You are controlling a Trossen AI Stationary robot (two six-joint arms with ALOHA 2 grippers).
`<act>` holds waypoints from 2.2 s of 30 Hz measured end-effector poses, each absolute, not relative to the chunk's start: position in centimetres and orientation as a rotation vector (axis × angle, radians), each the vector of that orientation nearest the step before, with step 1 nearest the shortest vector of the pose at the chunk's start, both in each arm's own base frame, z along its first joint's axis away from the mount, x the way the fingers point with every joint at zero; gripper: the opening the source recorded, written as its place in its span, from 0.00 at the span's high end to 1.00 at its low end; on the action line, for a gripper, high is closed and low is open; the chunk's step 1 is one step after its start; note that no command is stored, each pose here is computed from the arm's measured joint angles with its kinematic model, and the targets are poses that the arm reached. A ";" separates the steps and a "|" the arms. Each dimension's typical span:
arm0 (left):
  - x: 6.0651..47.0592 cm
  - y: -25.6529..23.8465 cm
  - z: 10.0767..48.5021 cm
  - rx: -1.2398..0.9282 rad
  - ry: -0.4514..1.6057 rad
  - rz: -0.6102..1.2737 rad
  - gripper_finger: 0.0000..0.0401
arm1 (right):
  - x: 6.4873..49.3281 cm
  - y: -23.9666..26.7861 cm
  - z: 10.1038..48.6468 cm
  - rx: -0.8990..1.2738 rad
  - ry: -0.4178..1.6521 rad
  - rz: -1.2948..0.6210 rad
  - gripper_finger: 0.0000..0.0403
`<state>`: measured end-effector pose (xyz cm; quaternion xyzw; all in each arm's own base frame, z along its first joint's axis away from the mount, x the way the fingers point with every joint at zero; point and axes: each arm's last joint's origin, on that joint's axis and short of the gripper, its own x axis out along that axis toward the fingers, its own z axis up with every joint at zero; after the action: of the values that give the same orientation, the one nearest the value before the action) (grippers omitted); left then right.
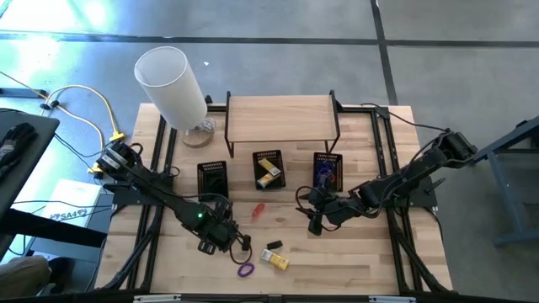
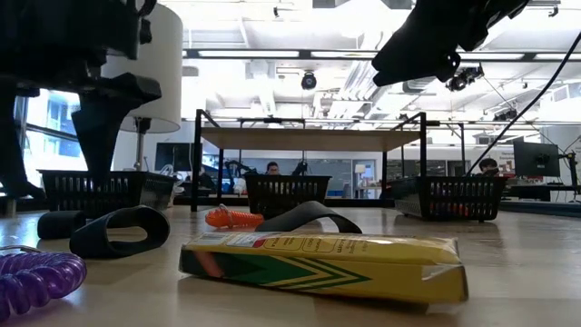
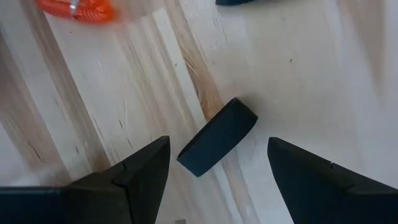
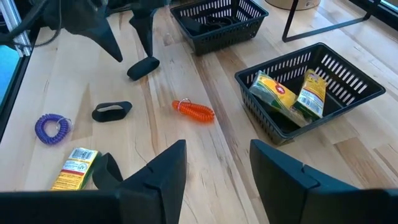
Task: Pick & Place Office Desk Supplies
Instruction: Put the black rubber band into the left black bin
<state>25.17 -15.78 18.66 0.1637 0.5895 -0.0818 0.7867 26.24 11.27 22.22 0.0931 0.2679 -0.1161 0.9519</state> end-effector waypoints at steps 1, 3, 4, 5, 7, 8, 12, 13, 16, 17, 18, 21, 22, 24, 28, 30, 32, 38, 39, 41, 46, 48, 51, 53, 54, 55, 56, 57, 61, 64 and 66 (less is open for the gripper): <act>25.2 -15.8 18.5 0.374 1.276 -0.189 0.35 | 26.2 11.3 22.2 0.189 0.544 -0.236 0.59; 25.4 -16.0 17.8 0.418 1.287 -0.223 0.35 | 26.2 11.3 22.2 0.190 0.544 -0.236 0.59; 25.5 -16.0 17.5 0.442 1.296 -0.239 0.35 | 26.2 11.3 22.2 0.190 0.544 -0.236 0.59; 25.6 -16.1 17.1 0.468 1.307 -0.253 0.35 | 26.2 11.3 22.2 0.190 0.544 -0.236 0.59; 25.7 -16.2 16.4 0.514 1.327 -0.279 0.35 | 26.2 11.3 22.2 0.190 0.544 -0.236 0.59; 25.8 -16.2 16.0 0.531 1.337 -0.288 0.35 | 26.2 11.3 22.2 0.190 0.544 -0.236 0.59; 26.0 -16.3 15.2 0.583 1.358 -0.298 0.35 | 26.3 11.3 22.2 0.190 0.543 -0.235 0.59; 26.0 -16.3 15.1 0.591 1.362 -0.299 0.35 | 26.3 11.3 22.2 0.190 0.541 -0.236 0.59; 26.1 -16.3 14.9 0.616 1.363 -0.315 0.36 | 26.3 11.3 22.3 0.192 0.536 -0.237 0.59; 26.1 -16.3 14.9 0.626 1.361 -0.324 0.37 | 26.3 11.3 22.3 0.192 0.535 -0.237 0.59; 26.1 -16.4 14.9 0.640 1.359 -0.336 0.39 | 26.3 11.3 22.3 0.194 0.532 -0.236 0.59; 26.1 -16.4 14.9 0.701 1.349 -0.390 0.44 | 26.4 11.3 22.4 0.199 0.524 -0.234 0.59; 26.2 -16.3 14.8 0.715 1.347 -0.404 0.46 | 26.4 11.3 22.4 0.199 0.524 -0.234 0.59; 26.3 -16.1 14.8 0.714 1.349 -0.416 0.49 | 26.4 11.3 22.4 0.199 0.524 -0.234 0.59; 26.9 -15.2 14.7 0.643 1.373 -0.433 0.54 | 26.4 11.3 22.4 0.199 0.524 -0.234 0.59; 27.1 -14.8 14.7 0.607 1.380 -0.454 0.56 | 26.4 11.3 22.4 0.199 0.524 -0.234 0.59; 27.3 -14.5 14.7 0.580 1.382 -0.463 0.58 | 26.4 11.3 22.4 0.198 0.524 -0.234 0.59; 27.5 -14.3 14.7 0.575 1.377 -0.452 0.67 | 26.4 11.3 22.4 0.198 0.524 -0.234 0.59; 27.5 -14.2 14.7 0.581 1.376 -0.452 0.69 | 26.4 11.3 22.4 0.198 0.524 -0.233 0.59; 27.5 -14.2 14.7 0.600 1.371 -0.464 0.73 | 26.4 11.3 22.4 0.198 0.524 -0.233 0.59; 27.6 -14.2 14.6 0.616 1.366 -0.464 0.83 | 26.4 11.3 22.4 0.198 0.524 -0.233 0.59; 27.6 -14.2 14.6 0.628 1.363 -0.467 0.88 | 26.4 11.3 22.4 0.199 0.525 -0.232 0.59; 27.6 -14.2 14.7 0.619 1.361 -0.448 0.96 | 26.4 11.3 22.4 0.199 0.525 -0.230 0.59; 27.7 -14.2 14.8 0.575 1.367 -0.409 0.98 | 26.4 11.3 22.4 0.199 0.525 -0.230 0.59; 27.8 -14.3 14.9 0.534 1.372 -0.375 0.99 | 26.4 11.3 22.4 0.199 0.526 -0.231 0.59; 27.9 -14.3 15.0 0.495 1.375 -0.343 0.99 | 26.4 11.3 22.4 0.199 0.525 -0.230 0.59; 28.0 -14.5 15.3 0.463 1.378 -0.318 0.99 | 26.4 11.3 22.4 0.199 0.526 -0.231 0.59; 28.1 -14.6 15.6 0.439 1.379 -0.300 0.99 | 26.4 11.3 22.4 0.199 0.526 -0.231 0.59; 28.8 -15.2 17.6 0.349 1.383 -0.246 0.99 | 26.4 11.3 22.4 0.199 0.526 -0.230 0.59; 28.7 -15.3 19.5 0.300 1.441 -0.182 0.99 | 26.4 11.3 22.4 0.199 0.526 -0.230 0.59; 28.7 -15.3 20.8 0.261 1.479 -0.129 0.99 | 26.4 11.3 22.4 0.198 0.527 -0.230 0.59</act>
<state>28.70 -15.33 20.81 0.1186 0.6714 -0.0586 0.7292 26.36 11.31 22.36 0.0976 0.2592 -0.1134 0.9542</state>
